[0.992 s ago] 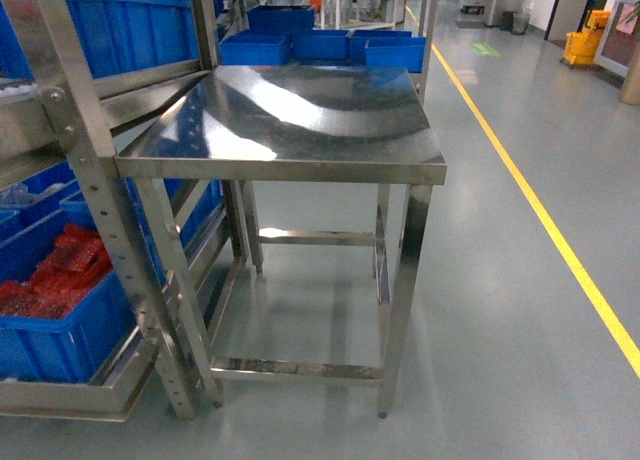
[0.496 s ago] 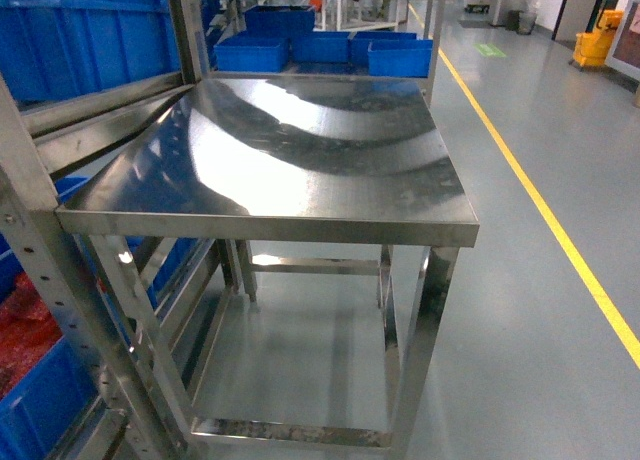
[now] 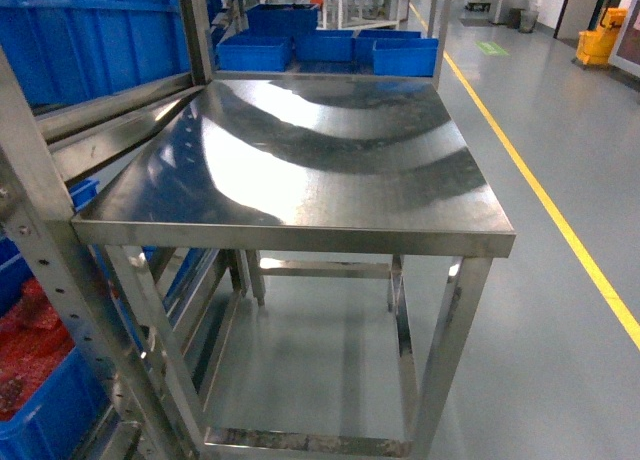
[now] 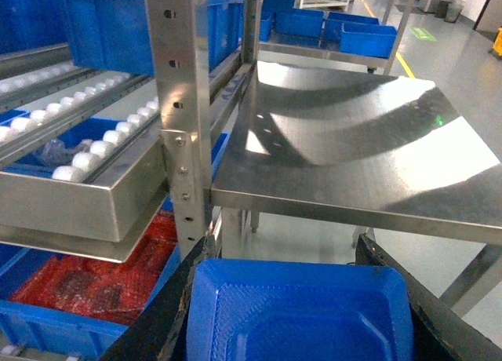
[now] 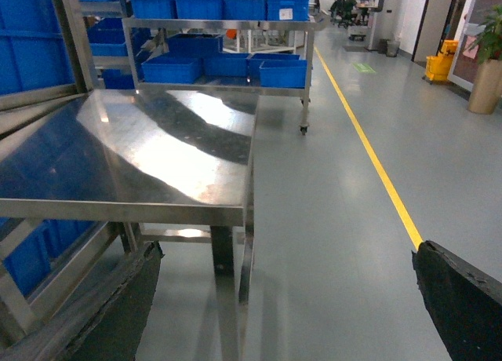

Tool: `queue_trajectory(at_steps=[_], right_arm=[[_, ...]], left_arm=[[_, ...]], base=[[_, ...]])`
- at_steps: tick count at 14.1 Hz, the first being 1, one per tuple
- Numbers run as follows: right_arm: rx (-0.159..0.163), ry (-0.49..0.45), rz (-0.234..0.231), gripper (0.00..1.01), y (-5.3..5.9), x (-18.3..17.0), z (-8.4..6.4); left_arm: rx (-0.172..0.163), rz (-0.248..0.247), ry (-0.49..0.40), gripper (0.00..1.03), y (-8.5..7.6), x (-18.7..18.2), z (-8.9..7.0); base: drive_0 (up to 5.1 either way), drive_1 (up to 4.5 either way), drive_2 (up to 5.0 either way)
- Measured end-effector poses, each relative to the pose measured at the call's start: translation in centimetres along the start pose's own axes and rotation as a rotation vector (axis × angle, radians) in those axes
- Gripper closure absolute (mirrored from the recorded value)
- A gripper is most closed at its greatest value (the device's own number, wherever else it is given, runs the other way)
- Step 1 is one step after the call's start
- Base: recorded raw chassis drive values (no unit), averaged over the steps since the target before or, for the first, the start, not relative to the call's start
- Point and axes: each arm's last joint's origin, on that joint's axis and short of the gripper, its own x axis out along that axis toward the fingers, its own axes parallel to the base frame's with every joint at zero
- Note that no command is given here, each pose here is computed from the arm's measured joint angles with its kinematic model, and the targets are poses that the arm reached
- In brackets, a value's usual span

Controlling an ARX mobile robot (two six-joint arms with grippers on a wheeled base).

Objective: Pick blue part to blue bin on bottom shelf

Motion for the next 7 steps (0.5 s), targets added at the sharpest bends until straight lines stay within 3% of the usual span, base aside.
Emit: queue_trajectory(at_steps=[7], right_arm=[[0.000,-0.002,0.000,0.03,0.00,0.00,0.01]], left_arm=[[0.000,0.002,0.000,0.59,0.01,-0.01,0.00]], base=[[-4.7,0.94,3.8]])
